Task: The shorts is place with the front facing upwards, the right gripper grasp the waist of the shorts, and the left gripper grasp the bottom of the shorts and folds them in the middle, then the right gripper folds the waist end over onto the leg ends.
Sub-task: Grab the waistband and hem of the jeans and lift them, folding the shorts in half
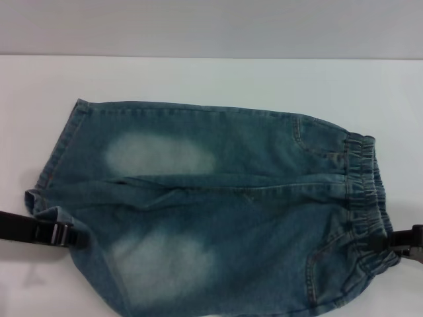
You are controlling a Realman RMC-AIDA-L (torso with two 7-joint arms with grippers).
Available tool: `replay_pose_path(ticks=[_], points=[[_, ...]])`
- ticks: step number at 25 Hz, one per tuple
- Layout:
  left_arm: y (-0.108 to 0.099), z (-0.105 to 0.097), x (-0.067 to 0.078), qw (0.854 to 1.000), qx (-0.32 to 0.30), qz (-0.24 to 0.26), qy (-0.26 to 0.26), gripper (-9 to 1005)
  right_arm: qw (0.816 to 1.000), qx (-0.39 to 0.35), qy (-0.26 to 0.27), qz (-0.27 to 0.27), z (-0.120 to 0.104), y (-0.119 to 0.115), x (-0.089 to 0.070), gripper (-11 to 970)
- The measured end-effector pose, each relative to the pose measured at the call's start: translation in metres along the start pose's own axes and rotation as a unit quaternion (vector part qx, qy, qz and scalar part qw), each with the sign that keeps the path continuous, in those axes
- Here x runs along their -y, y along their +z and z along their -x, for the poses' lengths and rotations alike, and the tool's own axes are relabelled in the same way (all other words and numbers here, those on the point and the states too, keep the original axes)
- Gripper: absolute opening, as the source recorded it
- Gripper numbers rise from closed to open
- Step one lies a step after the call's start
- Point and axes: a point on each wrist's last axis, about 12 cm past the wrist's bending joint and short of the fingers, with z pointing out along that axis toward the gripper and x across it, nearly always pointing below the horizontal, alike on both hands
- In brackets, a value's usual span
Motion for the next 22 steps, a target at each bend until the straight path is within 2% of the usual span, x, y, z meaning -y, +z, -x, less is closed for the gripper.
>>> replay_pose_path(ticks=[2,22], points=[[0.000,0.001,0.001,1.000,0.000,-0.001,0.000,88,1.000,-0.001,0.000,0.001,0.000,0.000,0.000,12],[0.007,0.003,0.000,1.000,0.022,0.003,0.004,87,0.998,0.016,-0.028,0.051,0.007,0.005,-0.013,12]])
